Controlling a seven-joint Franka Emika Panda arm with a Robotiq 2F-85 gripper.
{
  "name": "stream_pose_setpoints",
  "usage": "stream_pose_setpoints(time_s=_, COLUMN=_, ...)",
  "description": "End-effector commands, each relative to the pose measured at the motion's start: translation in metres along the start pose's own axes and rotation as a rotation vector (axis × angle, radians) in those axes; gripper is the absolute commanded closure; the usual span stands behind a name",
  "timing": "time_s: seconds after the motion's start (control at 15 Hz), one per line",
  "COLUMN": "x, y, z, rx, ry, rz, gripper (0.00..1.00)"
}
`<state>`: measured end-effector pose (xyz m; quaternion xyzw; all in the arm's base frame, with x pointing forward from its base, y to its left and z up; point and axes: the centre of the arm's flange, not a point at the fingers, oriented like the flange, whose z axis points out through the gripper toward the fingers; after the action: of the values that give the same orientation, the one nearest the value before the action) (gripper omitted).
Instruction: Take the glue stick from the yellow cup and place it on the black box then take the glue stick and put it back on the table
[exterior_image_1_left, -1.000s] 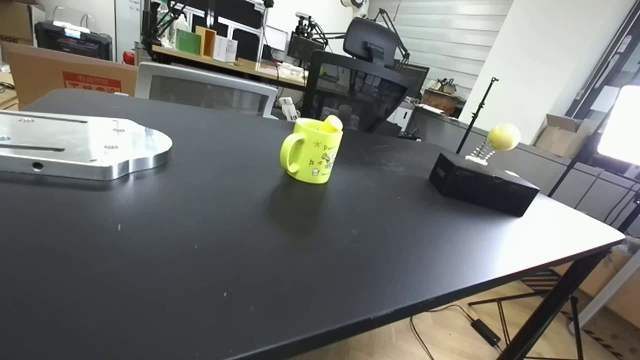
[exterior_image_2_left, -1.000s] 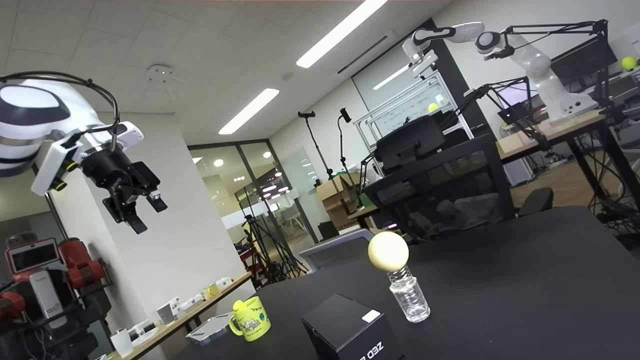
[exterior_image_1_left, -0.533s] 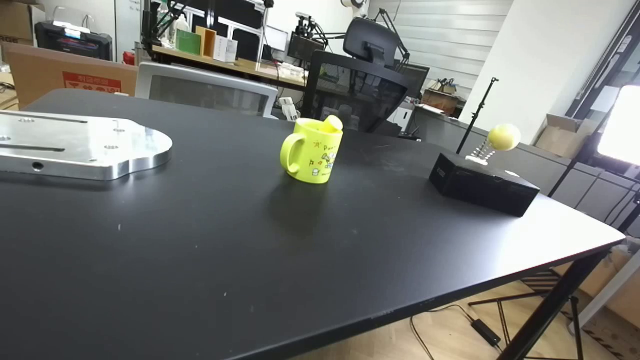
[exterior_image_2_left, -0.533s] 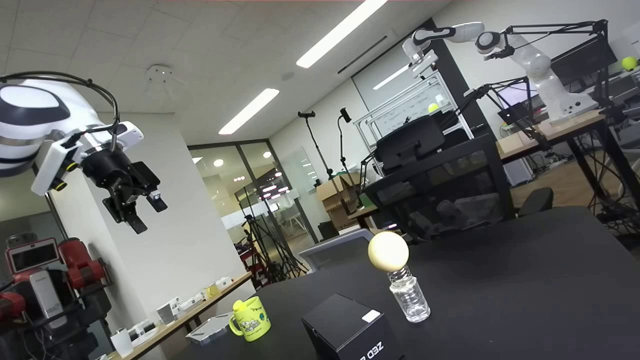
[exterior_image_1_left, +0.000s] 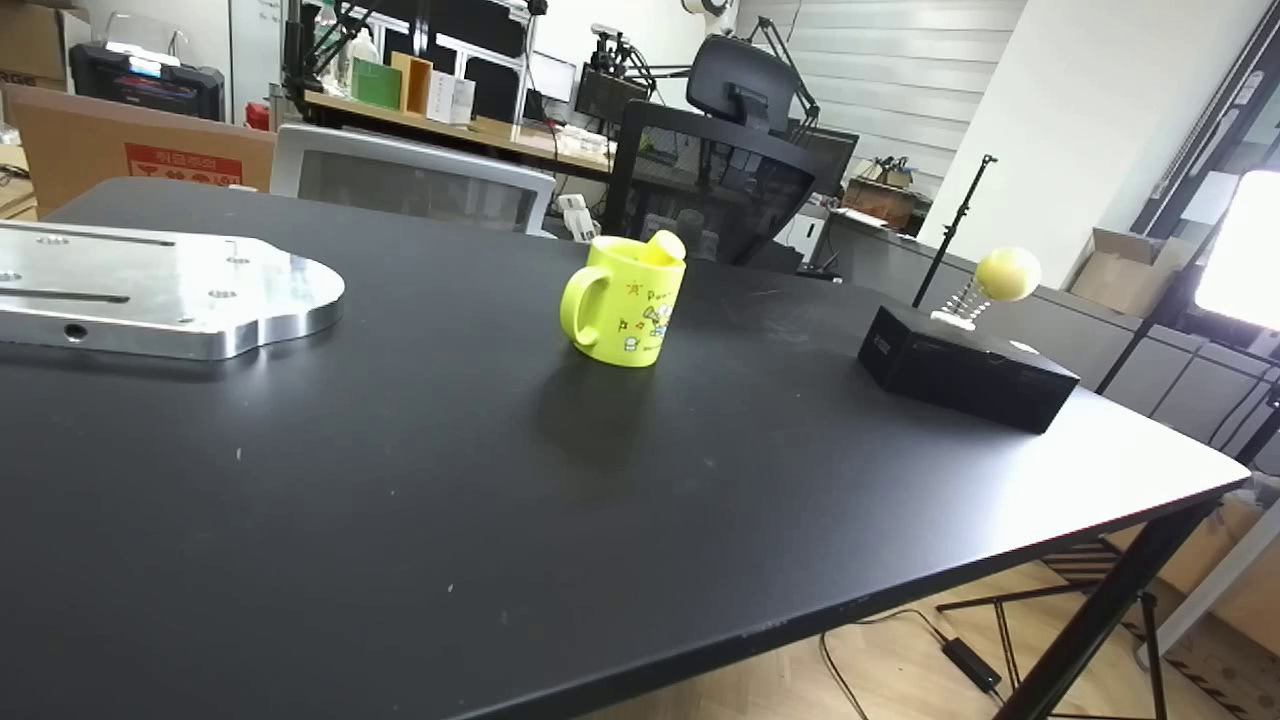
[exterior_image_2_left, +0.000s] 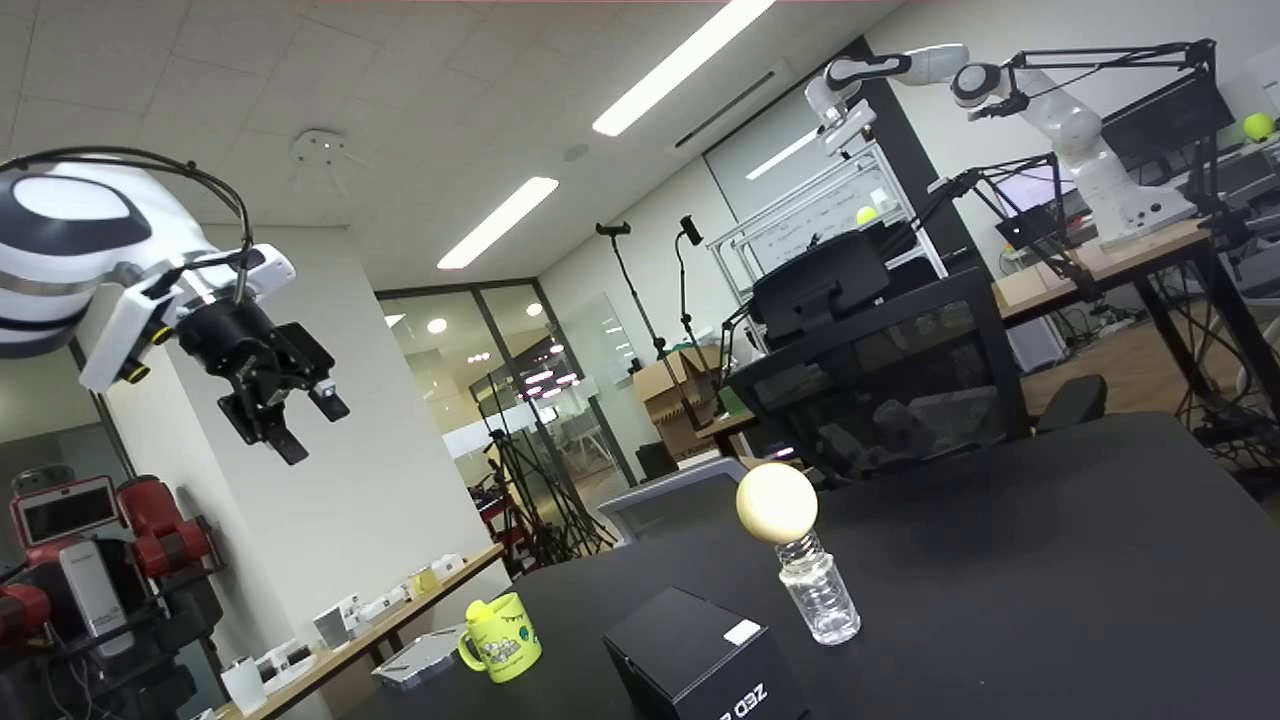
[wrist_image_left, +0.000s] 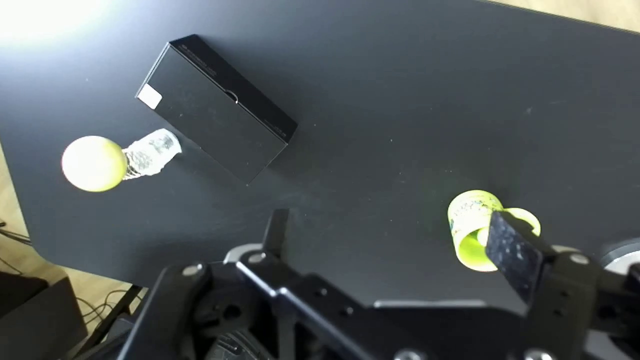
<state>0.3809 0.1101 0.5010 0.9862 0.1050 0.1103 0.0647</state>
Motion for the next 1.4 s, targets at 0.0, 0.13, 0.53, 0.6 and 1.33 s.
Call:
stream_pose_setpoints(time_s=0.0, x=0.034, y=0.007, z=0.024, rx=0.006, ry=0.024, rz=-0.037, gripper=0.0)
stream_pose_setpoints(time_s=0.13, x=0.054, y=0.008, z=0.045, rx=0.005, ry=0.035, rz=-0.072, gripper=0.0)
stream_pose_setpoints(time_s=0.53, x=0.131, y=-0.037, z=0.119, rx=0.008, ry=0.059, rz=-0.175, gripper=0.0)
stream_pose_setpoints(time_s=0.6, x=0.144, y=-0.051, z=0.13, rx=0.022, ry=0.057, rz=-0.199, gripper=0.0)
stream_pose_setpoints(time_s=1.33, x=0.177, y=-0.177, z=0.208, rx=0.215, ry=0.0, rz=-0.32, gripper=0.0)
